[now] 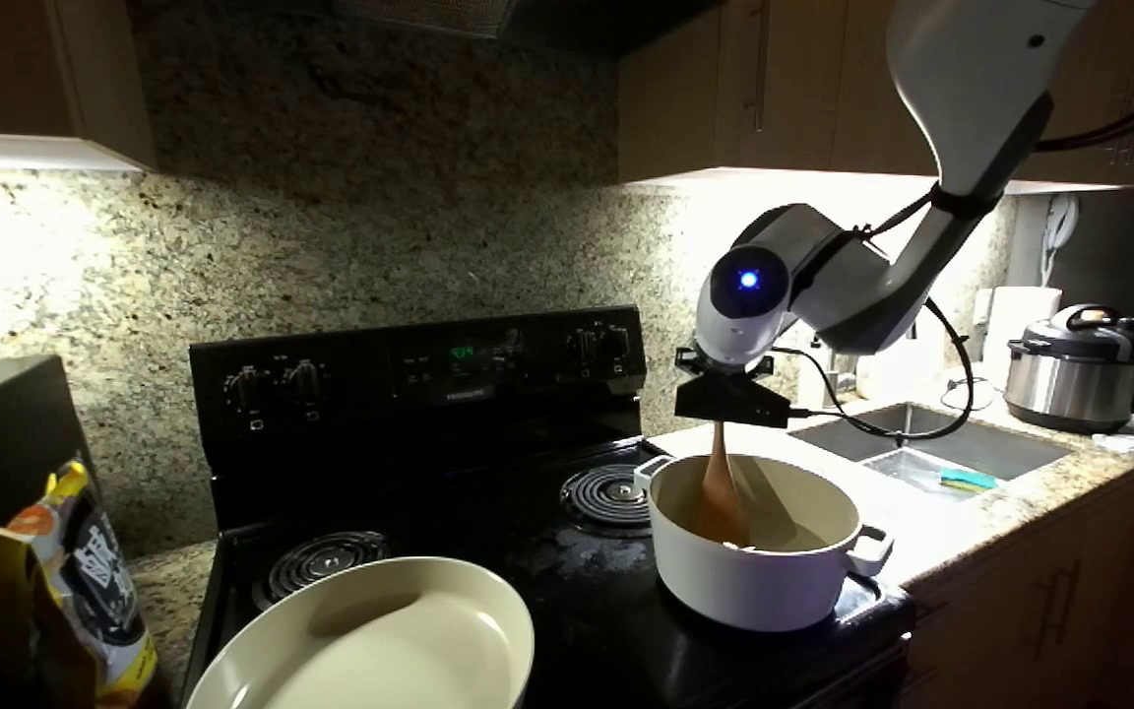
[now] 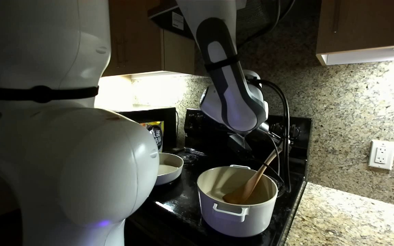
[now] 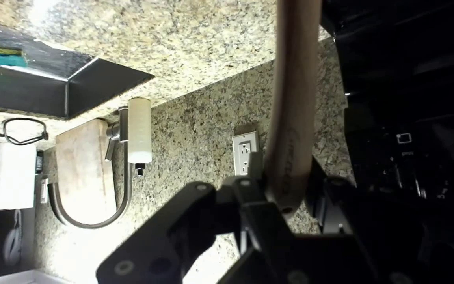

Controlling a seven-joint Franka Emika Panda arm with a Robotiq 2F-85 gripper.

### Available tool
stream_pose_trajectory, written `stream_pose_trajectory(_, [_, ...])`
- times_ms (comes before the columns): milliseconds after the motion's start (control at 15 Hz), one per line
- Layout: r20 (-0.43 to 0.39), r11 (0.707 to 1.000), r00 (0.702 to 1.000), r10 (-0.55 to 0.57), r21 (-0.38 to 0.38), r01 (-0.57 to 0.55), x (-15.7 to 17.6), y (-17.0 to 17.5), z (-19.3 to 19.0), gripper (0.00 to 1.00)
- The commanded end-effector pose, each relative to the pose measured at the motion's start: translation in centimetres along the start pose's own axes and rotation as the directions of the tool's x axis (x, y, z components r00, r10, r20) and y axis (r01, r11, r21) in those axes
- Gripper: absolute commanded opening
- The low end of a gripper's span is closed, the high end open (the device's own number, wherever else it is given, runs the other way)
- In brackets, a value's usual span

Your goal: Stir the pot with the wooden spoon

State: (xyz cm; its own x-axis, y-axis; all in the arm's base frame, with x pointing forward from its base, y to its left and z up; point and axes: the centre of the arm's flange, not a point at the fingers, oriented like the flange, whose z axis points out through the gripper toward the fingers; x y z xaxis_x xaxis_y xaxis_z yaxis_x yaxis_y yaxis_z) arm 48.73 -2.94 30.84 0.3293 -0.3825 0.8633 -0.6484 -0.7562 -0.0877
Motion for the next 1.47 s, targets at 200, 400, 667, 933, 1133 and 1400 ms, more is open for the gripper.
stream_pose_trajectory(200, [-0.029, 0.999, 1.0, 0.008, -0.049, -0.009, 0.1, 3.1, 0.6, 0.07])
stream_pose_trajectory(400, [-0.019, 0.998, 1.0, -0.002, -0.062, 0.001, -0.4, 4.4, 0.7, 0.07])
stream_pose_trajectory(667, [0.013, 0.998, 0.999, -0.036, -0.053, 0.036, -1.9, 5.2, 0.1, 0.07])
stream_pose_trajectory(933, [0.035, 0.998, 0.998, -0.06, -0.032, 0.061, -3.2, 3.9, -0.6, 0.07])
stream_pose_trajectory(1133, [0.041, 0.997, 0.996, -0.077, -0.003, 0.077, -3.7, 1.9, -1.1, 0.07])
stream_pose_trajectory(1400, [0.034, 0.996, 0.996, -0.083, 0.031, 0.082, -3.6, -0.3, -1.7, 0.07])
